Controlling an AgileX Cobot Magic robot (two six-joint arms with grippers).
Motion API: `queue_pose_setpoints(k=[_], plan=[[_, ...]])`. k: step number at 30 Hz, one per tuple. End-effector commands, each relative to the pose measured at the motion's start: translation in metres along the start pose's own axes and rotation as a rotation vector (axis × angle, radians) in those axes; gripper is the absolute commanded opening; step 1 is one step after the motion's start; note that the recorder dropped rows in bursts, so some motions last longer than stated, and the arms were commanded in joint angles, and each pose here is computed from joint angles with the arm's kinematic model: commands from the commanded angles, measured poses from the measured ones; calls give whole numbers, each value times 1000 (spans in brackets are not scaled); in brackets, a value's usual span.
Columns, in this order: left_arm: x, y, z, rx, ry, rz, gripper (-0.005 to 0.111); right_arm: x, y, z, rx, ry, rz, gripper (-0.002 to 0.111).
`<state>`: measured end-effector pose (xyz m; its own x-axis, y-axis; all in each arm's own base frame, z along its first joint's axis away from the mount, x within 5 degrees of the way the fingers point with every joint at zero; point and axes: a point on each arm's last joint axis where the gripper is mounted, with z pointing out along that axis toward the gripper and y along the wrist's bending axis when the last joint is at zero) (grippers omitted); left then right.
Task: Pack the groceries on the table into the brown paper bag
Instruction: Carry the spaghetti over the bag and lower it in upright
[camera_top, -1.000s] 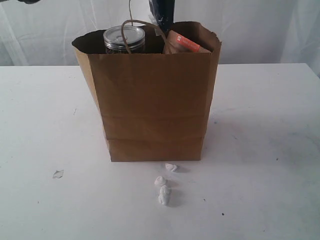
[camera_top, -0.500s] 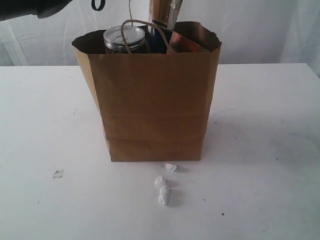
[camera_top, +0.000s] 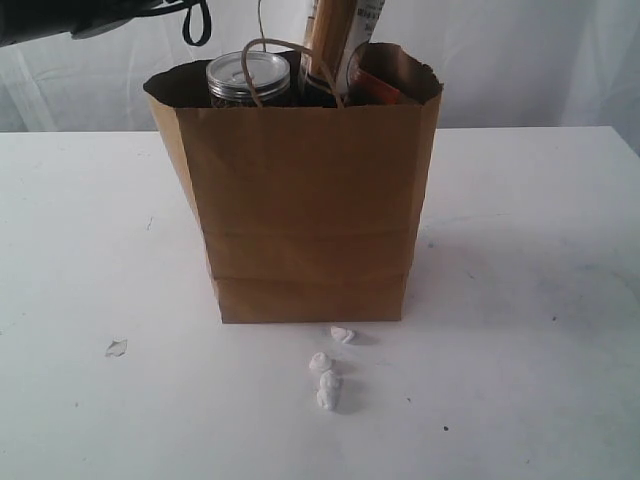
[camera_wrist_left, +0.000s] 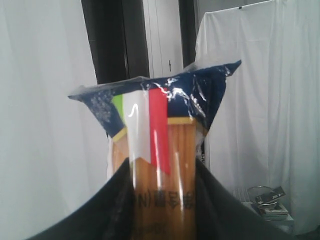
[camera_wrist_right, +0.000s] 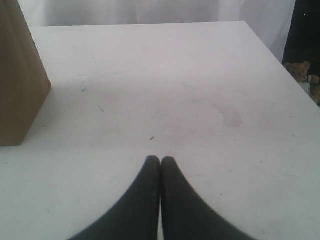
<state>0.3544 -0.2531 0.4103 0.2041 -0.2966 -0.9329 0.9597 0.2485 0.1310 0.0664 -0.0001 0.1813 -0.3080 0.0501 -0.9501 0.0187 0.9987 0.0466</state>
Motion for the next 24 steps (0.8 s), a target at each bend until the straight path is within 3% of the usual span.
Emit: queue_pose_setpoints(k=[1,6,15,24], plan=[[-23,-7,0,27,-101,-15,0,-2,0,-1,-2,-13,8,0],[-23,-1,-5,7,-102,-16,0,-2,0,-1,-2,-13,8,0],[16,6,-25,-85,-54,-109,0,-2,0,-1,-2,-13,8,0],[27,-1,-26,-25,47,-48,0,-2,0,-1,-2,-13,8,0]])
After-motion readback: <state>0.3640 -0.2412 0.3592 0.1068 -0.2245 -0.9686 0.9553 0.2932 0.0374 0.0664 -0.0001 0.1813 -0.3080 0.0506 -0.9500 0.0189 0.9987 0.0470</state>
